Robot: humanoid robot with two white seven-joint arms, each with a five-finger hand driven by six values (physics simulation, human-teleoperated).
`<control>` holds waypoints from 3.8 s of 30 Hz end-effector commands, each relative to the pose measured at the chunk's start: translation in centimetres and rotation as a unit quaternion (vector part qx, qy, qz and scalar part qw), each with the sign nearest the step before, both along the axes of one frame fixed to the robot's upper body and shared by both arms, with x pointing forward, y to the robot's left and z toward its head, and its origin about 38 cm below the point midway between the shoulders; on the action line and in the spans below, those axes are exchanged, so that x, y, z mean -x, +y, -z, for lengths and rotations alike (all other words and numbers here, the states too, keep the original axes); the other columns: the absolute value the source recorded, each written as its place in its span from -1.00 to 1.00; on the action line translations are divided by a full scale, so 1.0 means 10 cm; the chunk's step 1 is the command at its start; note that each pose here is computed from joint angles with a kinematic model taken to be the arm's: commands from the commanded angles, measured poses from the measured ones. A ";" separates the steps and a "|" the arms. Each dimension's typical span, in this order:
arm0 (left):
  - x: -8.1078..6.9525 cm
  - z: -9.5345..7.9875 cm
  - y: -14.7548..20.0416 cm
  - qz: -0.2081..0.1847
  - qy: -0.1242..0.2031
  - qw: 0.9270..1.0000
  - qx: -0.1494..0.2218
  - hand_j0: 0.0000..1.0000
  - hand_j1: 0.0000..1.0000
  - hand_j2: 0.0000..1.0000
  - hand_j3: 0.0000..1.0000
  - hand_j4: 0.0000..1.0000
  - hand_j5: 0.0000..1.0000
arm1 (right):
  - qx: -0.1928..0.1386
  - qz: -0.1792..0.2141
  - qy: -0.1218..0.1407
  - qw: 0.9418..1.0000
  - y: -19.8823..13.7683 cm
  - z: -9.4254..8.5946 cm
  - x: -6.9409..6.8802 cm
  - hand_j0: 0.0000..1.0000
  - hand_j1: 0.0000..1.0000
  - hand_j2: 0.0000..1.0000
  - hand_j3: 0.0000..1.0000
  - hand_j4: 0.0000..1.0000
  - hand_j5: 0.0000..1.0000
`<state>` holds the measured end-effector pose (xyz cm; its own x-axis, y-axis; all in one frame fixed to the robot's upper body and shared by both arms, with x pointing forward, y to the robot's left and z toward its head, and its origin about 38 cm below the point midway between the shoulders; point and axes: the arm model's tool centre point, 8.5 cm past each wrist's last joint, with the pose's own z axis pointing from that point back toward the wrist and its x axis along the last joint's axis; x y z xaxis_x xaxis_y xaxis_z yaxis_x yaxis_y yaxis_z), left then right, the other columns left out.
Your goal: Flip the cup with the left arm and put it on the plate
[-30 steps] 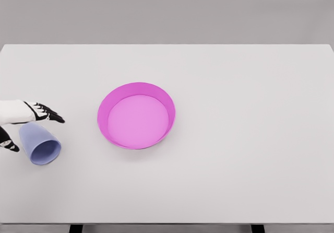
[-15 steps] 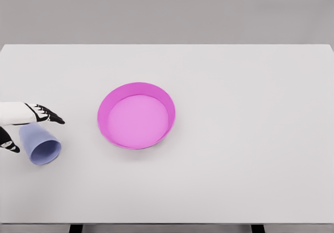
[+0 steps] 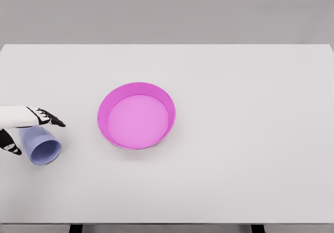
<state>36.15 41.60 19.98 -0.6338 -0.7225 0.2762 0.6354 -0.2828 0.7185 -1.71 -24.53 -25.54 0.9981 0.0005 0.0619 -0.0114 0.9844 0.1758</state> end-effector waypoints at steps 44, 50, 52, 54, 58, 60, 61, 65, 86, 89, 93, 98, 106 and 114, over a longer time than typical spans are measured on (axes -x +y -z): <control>0.13 -0.27 -0.49 0.052 -0.012 0.994 0.096 0.03 0.03 0.03 0.03 0.03 0.03 | 0.000 0.000 0.000 1.000 0.00 0.00 0.00 1.00 1.00 1.00 1.00 1.00 1.00; 0.06 -0.61 -0.61 0.039 -0.011 0.975 0.217 -0.11 -0.11 -0.11 -0.11 -0.11 -0.11 | 0.000 0.000 0.000 1.000 0.00 0.00 0.00 1.00 1.00 1.00 1.00 1.00 1.00; 0.04 -0.79 -0.70 0.049 -0.018 0.967 0.251 -0.12 -0.12 -0.12 -0.12 -0.12 -0.12 | 0.000 0.000 0.000 1.000 0.00 0.00 0.00 1.00 1.00 1.00 1.00 1.00 1.00; 0.02 -0.96 -0.76 0.055 -0.022 0.956 0.287 -0.13 -0.13 -0.13 -0.13 -0.13 -0.13 | 0.000 0.000 0.000 1.000 0.00 0.00 0.00 1.00 1.00 1.00 1.00 1.00 1.00; -0.08 -1.01 -1.14 0.094 -0.020 0.928 0.361 -0.12 -0.12 -0.12 -0.12 -0.12 -0.12 | 0.000 0.000 0.000 1.000 0.00 0.00 0.00 1.00 1.00 1.00 1.00 1.00 1.00; -0.12 -1.10 -1.24 0.106 -0.019 0.916 0.386 -0.13 -0.13 -0.13 -0.13 -0.13 -0.13 | 0.000 0.000 0.000 1.000 0.00 0.00 0.00 1.00 1.00 1.00 1.00 1.00 1.00; -0.13 -1.13 -1.28 0.109 -0.017 0.911 0.398 -0.13 -0.13 -0.13 -0.13 -0.13 -0.13 | 0.000 0.000 0.000 1.000 0.00 0.00 0.00 1.00 1.00 1.00 1.00 1.00 1.00; -0.22 -1.06 -1.46 0.084 0.031 0.894 0.439 -0.14 -0.14 -0.14 -0.14 -0.14 -0.14 | 0.000 0.000 0.000 1.000 0.00 0.00 0.00 1.00 1.00 1.00 1.00 1.00 1.00; -0.50 -0.37 -2.14 -0.015 0.310 0.765 0.564 -0.24 -0.24 -0.24 -0.24 -0.24 -0.24 | 0.000 0.000 0.000 1.000 0.00 0.00 0.00 1.00 1.00 1.00 1.00 1.00 1.00; -0.49 -0.30 -2.11 -0.031 0.330 0.754 0.567 -0.24 -0.24 -0.24 -0.24 -0.24 -0.24 | 0.000 0.000 0.000 1.000 0.00 0.00 0.00 1.00 1.00 1.00 1.00 1.00 1.00; -0.56 -0.13 -1.99 -0.070 0.345 0.750 0.560 -0.23 -0.23 -0.23 -0.23 -0.23 -0.23 | 0.000 0.000 0.000 1.000 0.00 0.00 0.00 1.00 1.00 1.00 1.00 1.00 1.00; -0.71 0.13 -1.86 -0.122 0.348 0.754 0.544 -0.23 -0.23 -0.23 -0.23 -0.23 -0.23 | 0.000 0.000 0.000 1.000 0.00 0.00 0.00 1.00 1.00 1.00 1.00 1.00 1.00; -0.71 0.19 -1.94 -0.116 0.347 0.763 0.532 -0.21 -0.21 -0.21 -0.21 -0.21 -0.21 | 0.000 0.000 0.000 1.000 0.00 0.00 0.00 1.00 1.00 1.00 1.00 1.00 1.00; -0.69 0.25 -2.12 -0.105 0.360 0.758 0.534 -0.22 -0.22 -0.22 -0.22 -0.22 -0.22 | -0.001 0.000 0.000 1.000 0.00 0.00 0.00 1.00 1.00 1.00 1.00 1.00 1.00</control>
<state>43.06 20.74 17.43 0.0523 0.0820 0.9953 0.9209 0.3815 -0.0799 -1.71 -24.53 -25.54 0.9981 0.0005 0.0619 -0.0114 0.9844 0.1758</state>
